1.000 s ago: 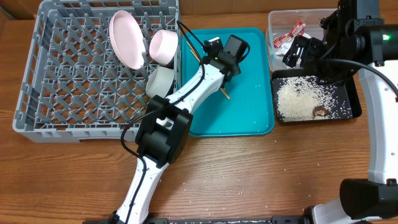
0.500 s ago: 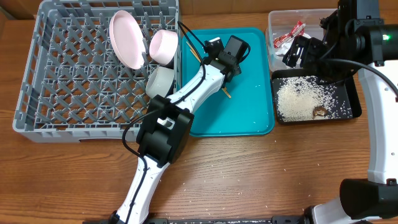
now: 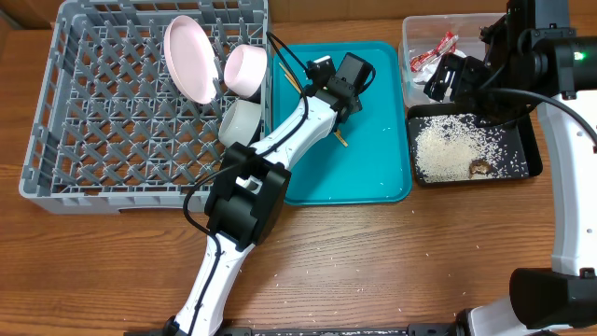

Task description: Sort waste into correct bins and load items into the dishwasher

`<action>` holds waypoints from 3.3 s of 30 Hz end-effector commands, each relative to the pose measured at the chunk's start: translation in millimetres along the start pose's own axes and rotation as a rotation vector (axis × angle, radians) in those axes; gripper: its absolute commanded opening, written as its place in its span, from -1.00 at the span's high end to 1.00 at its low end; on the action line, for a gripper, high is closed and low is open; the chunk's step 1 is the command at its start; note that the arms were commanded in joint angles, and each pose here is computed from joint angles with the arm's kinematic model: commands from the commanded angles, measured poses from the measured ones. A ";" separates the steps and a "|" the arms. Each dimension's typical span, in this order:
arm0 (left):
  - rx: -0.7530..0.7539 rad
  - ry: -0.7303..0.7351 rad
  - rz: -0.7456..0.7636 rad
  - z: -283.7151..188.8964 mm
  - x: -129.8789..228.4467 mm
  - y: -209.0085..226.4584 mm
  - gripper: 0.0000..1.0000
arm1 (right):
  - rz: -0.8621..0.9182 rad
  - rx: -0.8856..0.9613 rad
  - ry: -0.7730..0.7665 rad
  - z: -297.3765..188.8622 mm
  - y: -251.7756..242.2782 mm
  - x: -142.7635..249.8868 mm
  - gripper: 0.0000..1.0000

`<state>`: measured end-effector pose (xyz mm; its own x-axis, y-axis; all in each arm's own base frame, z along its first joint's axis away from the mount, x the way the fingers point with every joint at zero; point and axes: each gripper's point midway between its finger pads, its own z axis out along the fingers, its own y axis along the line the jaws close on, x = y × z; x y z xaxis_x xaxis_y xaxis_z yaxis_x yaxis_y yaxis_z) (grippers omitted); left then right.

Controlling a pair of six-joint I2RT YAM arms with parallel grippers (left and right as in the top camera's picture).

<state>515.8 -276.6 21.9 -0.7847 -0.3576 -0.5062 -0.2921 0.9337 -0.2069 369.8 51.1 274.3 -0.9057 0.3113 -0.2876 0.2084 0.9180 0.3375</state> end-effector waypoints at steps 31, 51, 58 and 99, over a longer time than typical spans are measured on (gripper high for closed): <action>0.124 0.147 0.255 -21.4 53.0 -44.5 -0.54 | -0.010 0.002 -0.009 -1.9 0.9 0.4 -1.00; 0.234 0.060 0.614 -61.1 52.1 -84.7 -0.43 | -0.010 0.002 -0.009 -1.9 0.9 0.4 -1.00; 0.223 0.074 0.627 -40.0 64.2 -78.6 -0.42 | -0.011 0.002 -0.010 -2.1 1.0 0.5 -1.00; -0.014 0.200 -0.037 0.0 58.2 -8.3 0.30 | -0.010 0.002 -0.009 -1.9 0.9 0.4 -1.00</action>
<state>476.6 -315.8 16.3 -0.8809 -0.3450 -0.3241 -0.2674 0.9276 -0.2607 369.7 51.1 274.3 -0.9060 0.3110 -0.2873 0.2080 0.9180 0.3376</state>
